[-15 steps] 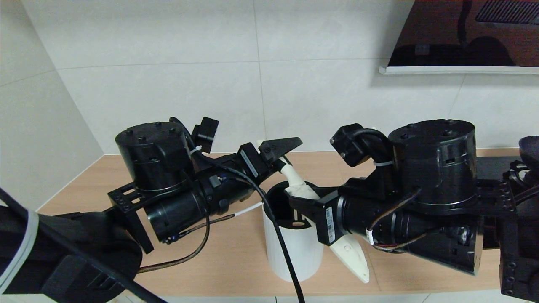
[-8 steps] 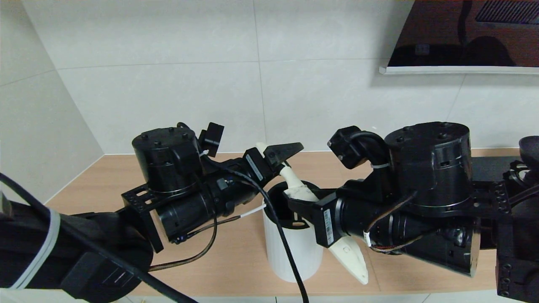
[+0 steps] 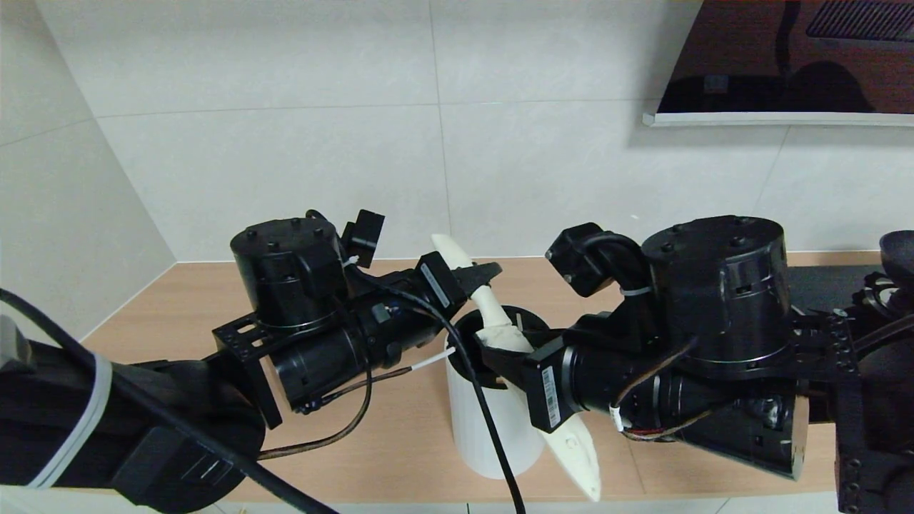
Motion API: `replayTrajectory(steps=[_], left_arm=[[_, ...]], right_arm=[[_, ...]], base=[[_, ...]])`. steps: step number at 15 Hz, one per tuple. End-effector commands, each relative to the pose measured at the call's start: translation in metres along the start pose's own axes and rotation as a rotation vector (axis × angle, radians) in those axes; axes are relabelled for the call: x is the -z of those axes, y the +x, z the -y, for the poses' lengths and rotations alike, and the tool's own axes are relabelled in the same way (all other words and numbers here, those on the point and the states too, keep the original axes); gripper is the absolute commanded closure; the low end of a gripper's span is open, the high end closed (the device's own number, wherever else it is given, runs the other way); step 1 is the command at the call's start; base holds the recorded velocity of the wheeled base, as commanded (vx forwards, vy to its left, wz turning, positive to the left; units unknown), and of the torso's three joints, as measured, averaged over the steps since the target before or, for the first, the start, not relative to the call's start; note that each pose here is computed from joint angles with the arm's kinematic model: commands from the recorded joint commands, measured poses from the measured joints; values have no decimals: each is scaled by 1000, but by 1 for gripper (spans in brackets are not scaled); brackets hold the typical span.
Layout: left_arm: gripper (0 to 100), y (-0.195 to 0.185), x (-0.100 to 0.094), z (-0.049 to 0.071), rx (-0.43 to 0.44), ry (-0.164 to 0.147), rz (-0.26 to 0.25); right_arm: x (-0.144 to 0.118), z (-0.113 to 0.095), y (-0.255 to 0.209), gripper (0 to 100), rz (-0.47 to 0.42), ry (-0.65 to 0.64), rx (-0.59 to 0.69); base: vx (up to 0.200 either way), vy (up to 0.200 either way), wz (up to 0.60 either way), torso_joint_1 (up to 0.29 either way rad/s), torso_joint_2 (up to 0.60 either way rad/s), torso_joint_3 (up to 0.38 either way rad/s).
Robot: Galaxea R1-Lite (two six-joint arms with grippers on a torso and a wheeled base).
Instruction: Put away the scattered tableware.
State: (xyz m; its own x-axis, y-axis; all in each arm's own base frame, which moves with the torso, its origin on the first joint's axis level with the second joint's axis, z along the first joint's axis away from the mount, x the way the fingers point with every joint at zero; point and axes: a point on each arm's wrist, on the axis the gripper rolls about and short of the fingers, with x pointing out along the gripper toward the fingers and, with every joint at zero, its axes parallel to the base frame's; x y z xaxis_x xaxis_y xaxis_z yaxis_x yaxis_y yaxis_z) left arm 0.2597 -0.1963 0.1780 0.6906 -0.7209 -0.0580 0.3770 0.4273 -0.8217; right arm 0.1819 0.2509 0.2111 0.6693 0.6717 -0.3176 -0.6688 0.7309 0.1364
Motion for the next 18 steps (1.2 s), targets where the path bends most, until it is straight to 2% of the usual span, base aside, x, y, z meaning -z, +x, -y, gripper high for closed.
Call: replayTrajectory(steps=[1,13,14,18], left_arm=[[100,0,1,-2,-10,-1,-3],[100,-1,0,0,-5,0,0],[100,-1,-1,0,-4,-1,1],[100,-1,-2,2,1,0,4]], right_arm=[[-1,0,0,100,5,0,-1],[0,0,0,100,5,-1,5],[0,0,0,0,5,-1,5],[-1,0,-1,0,8,0,6]], base=[[0,0,0,0,0,0],[0,0,0,0,0,0],[0,0,0,0,0,0],[0,0,0,0,0,0]])
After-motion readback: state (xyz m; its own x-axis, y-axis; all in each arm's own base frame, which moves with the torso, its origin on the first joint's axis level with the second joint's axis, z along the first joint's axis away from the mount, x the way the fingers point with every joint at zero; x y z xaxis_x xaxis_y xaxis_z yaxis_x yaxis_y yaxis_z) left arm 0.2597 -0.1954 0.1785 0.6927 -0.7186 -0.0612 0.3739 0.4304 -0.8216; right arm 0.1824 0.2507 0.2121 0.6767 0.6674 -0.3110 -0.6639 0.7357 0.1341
